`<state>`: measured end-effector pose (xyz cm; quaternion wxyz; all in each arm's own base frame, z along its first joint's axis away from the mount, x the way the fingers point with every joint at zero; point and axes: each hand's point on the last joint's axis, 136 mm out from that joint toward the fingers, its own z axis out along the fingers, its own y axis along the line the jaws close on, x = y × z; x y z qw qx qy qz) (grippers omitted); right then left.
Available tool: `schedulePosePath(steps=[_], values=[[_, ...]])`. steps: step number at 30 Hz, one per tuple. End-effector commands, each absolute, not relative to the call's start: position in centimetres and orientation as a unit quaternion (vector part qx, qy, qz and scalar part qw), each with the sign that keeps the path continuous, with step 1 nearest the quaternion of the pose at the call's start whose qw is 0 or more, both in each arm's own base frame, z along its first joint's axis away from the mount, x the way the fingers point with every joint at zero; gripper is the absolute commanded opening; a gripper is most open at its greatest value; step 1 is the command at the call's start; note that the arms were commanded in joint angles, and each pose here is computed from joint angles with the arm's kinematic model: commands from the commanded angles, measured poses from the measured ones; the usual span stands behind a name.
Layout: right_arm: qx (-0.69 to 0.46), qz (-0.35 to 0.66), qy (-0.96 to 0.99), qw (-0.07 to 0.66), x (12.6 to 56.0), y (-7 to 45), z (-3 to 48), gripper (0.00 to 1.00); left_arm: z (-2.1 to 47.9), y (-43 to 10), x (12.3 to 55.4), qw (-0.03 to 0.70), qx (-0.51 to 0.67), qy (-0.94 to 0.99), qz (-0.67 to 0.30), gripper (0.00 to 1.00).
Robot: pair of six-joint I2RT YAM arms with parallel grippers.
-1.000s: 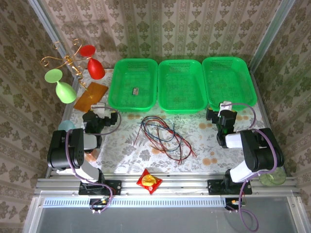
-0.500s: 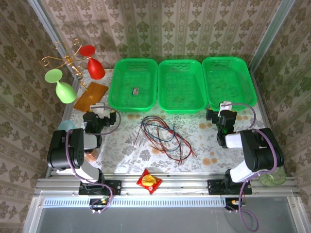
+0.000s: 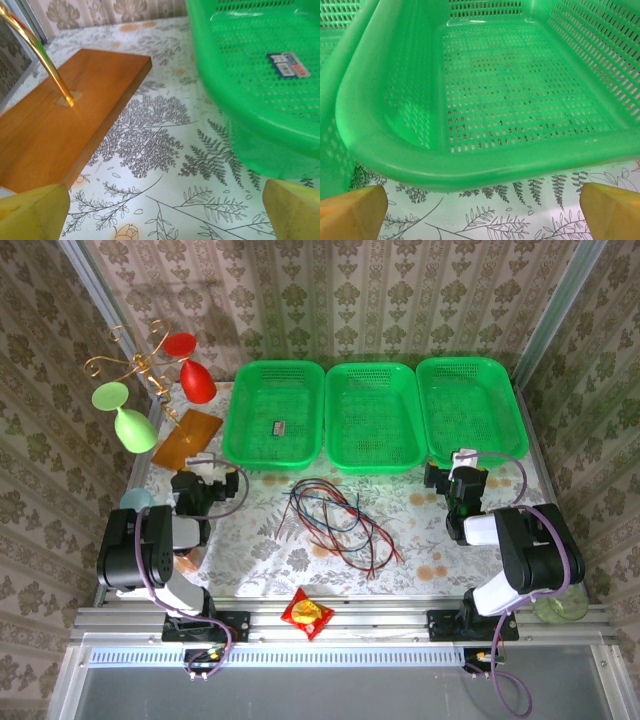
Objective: Untangle the cables
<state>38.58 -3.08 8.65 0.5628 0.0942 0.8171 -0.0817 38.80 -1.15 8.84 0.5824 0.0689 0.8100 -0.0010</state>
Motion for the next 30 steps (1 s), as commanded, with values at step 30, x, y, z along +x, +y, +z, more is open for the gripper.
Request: schedulePosePath(steps=[30], values=[[0.177,0.004,0.852,0.492,27.1,0.4,17.8,0.97,18.0,-5.2,29.5,0.466,0.036,0.882,0.056,1.00]])
